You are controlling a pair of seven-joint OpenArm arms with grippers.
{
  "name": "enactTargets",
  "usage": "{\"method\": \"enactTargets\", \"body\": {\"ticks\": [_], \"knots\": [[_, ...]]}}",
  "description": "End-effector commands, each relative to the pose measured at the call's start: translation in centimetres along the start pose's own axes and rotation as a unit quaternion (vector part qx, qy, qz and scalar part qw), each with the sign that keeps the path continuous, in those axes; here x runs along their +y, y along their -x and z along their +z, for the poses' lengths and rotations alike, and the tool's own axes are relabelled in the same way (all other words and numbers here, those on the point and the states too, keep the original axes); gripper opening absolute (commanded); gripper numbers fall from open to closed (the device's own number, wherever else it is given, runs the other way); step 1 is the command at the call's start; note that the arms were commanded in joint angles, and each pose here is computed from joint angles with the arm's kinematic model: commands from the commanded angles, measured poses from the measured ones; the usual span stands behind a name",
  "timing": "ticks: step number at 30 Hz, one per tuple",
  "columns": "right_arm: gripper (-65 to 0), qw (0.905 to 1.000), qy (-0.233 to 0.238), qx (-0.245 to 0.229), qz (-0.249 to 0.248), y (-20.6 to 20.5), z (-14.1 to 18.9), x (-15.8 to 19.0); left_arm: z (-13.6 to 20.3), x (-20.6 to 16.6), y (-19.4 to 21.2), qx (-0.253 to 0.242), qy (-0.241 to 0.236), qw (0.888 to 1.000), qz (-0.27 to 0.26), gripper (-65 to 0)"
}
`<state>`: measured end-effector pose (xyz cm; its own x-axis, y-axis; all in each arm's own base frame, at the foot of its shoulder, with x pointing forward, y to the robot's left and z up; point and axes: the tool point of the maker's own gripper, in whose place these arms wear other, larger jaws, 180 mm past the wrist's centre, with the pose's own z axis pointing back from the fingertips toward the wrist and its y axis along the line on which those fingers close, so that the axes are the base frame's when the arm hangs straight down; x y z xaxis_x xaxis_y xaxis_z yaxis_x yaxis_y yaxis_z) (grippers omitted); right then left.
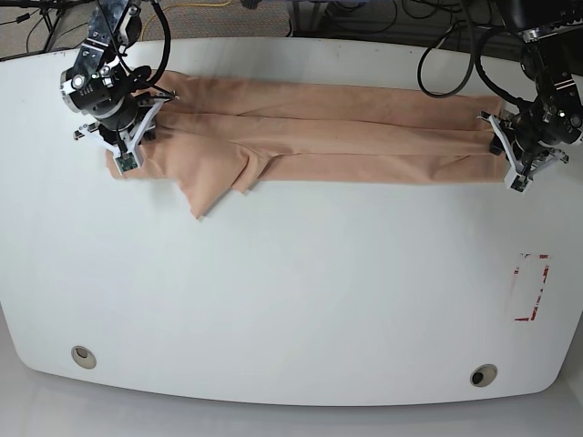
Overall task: Layout the t-shirt on the table in an organized manner, then fold the t-shirt properly
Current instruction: 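Lift the hem with both grippers and fold it over toward the collar, then release the hem with the right gripper and move it along the fold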
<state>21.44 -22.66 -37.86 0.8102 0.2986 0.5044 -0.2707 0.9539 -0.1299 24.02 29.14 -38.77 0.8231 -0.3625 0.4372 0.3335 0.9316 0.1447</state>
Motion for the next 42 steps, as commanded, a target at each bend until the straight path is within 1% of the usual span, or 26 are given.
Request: {"method": "enactTargets", "body": {"ticks": [1, 2, 3, 5, 6, 9, 12, 16, 18, 21, 27, 37, 42], "knots": [[-36.9, 0.9998, 0.009, -0.019, 0.004, -0.9, 0.6, -0.5, 0.7, 1.0, -0.9, -0.014, -0.013, 1.000, -0.008, -31.8], [-32.3, 0.9998, 0.011, -0.018, 0.002, -0.8, 0.7, -0.7, 0.7, 1.0, -1.0, -0.015, -0.014, 1.000, -0.008, -27.4], [-29.5, 0.9997, 0.015, -0.018, -0.001, -0.7, 0.8, -0.9, 0.7, 1.0, -1.1, -0.016, -0.014, 1.000, -0.008, -25.8], [-24.4, 0.9994, 0.027, -0.022, -0.008, -0.7, 1.2, -1.7, 1.0, 1.5, -1.4, -0.019, -0.020, 1.000, -0.013, -25.3], [-23.3, 0.9990, 0.034, -0.025, -0.012, -0.8, 1.5, -2.1, 1.2, 1.6, -1.5, -0.021, -0.020, 0.999, -0.014, -25.4], [-23.6, 0.9982, 0.042, -0.034, -0.025, -1.1, 1.9, -2.6, 2.1, 2.5, -2.9, -0.034, -0.035, 0.998, -0.026, -25.3], [-24.3, 0.9966, 0.041, -0.062, -0.034, -2.6, 2.2, -3.3, 3.3, 2.7, -5.1, -0.057, -0.043, 0.997, -0.034, -25.3], [-23.6, 0.9948, 0.030, -0.089, -0.040, -4.3, 2.1, -3.2, 4.6, 2.6, -6.9, -0.078, -0.049, 0.995, -0.046, -25.3], [-23.5, 0.9929, 0.018, -0.107, -0.049, -5.7, 1.6, -3.1, 4.9, 2.7, -7.5, -0.084, -0.053, 0.994, -0.048, -25.3], [-23.5, 0.9914, -0.002, -0.117, -0.058, -7.3, 0.3, -2.1, 5.0, 2.8, -8.0, -0.090, -0.055, 0.993, -0.048, -25.3], [-23.5, 0.9893, -0.044, -0.118, -0.073, -9.4, -2.4, -1.1, 5.0, 2.9, -8.2, -0.093, -0.056, 0.993, -0.047, -25.3], [-23.5, 0.9832, -0.103, -0.099, -0.114, -10.8, -6.4, -0.2, 5.0, 2.9, -8.1, -0.092, -0.055, 0.993, -0.047, -25.3], [-23.5, 0.9813, -0.120, -0.094, -0.118, -11.2, -7.2, 0.6, 5.0, 2.9, -8.1, -0.091, -0.056, 0.993, -0.047, -25.3]]}}
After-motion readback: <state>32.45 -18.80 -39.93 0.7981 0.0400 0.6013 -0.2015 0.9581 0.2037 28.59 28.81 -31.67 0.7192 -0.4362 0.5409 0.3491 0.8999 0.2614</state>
